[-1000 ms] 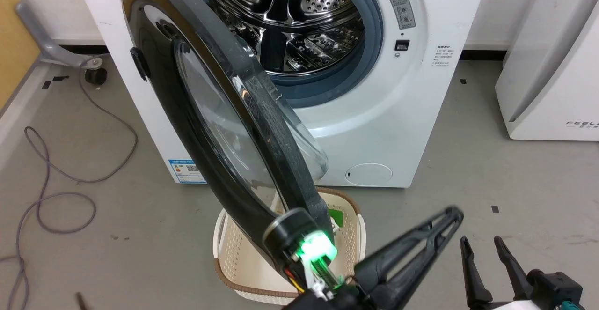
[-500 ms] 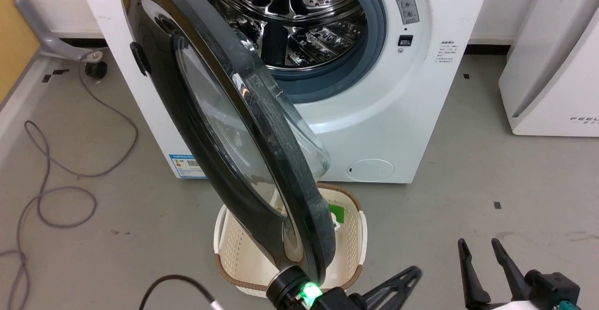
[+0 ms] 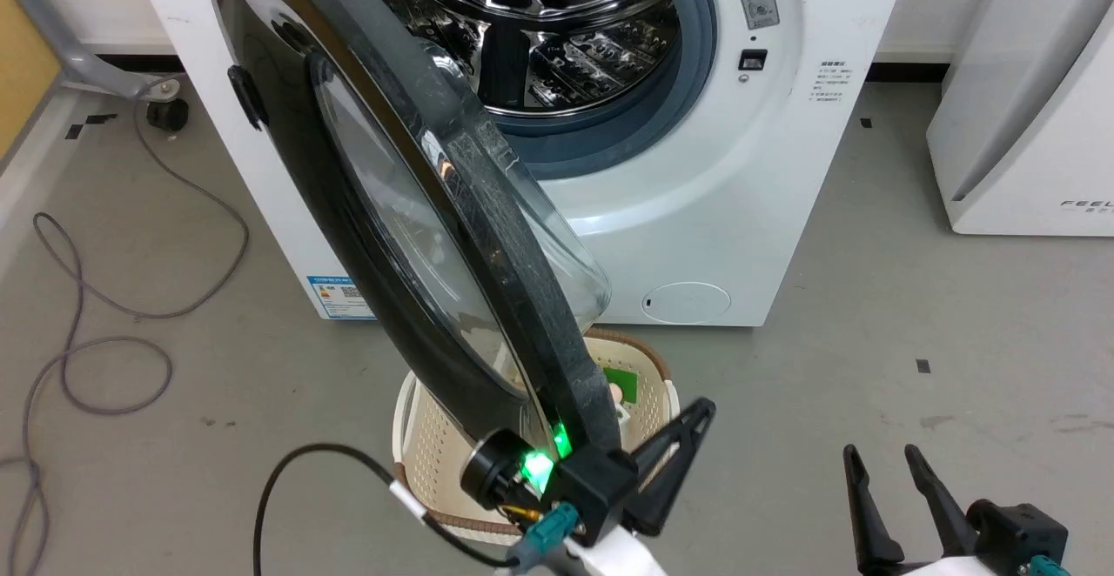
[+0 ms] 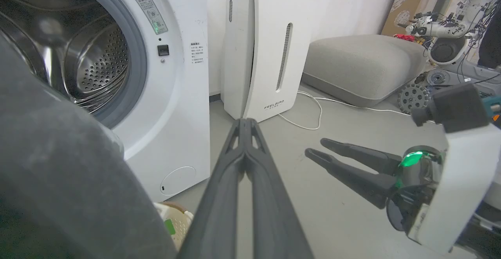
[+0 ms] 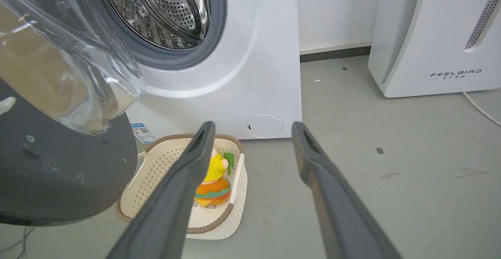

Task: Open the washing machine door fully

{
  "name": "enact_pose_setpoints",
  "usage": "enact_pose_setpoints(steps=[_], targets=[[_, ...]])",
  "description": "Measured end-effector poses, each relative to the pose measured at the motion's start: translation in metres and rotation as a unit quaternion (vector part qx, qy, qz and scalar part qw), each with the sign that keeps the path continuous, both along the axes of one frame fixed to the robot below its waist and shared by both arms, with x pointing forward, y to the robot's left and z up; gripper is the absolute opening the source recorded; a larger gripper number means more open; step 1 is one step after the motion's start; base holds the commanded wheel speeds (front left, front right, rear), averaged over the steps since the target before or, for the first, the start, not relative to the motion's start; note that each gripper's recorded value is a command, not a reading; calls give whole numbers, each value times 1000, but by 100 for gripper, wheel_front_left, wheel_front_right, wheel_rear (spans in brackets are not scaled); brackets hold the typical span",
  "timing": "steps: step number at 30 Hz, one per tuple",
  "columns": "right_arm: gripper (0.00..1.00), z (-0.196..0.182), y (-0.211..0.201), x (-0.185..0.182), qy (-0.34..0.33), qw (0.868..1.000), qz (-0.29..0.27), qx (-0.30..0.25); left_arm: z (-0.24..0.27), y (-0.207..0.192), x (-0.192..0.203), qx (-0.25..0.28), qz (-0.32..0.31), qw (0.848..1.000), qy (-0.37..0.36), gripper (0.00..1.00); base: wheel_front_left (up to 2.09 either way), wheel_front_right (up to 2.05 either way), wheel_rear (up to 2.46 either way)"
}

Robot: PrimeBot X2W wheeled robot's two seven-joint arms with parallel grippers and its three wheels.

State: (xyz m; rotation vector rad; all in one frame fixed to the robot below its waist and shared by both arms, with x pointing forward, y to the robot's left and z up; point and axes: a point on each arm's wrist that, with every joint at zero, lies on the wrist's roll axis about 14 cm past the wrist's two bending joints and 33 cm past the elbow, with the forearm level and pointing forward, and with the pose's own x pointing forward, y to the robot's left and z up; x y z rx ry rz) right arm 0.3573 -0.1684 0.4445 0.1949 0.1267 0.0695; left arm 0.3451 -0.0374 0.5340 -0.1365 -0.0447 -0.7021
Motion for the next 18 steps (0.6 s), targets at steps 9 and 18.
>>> enact_pose_setpoints(steps=[9, 18], targets=[[100, -6, 1, -4, 11, 1000, 0, 6, -4, 4, 16, -9, 37, 999, 8, 0, 0, 0, 0], [100, -8, 3, -5, 12, 1000, 1, 13, -6, 22, 12, -19, 76, 997, 17, 0, 0, 0, 0]])
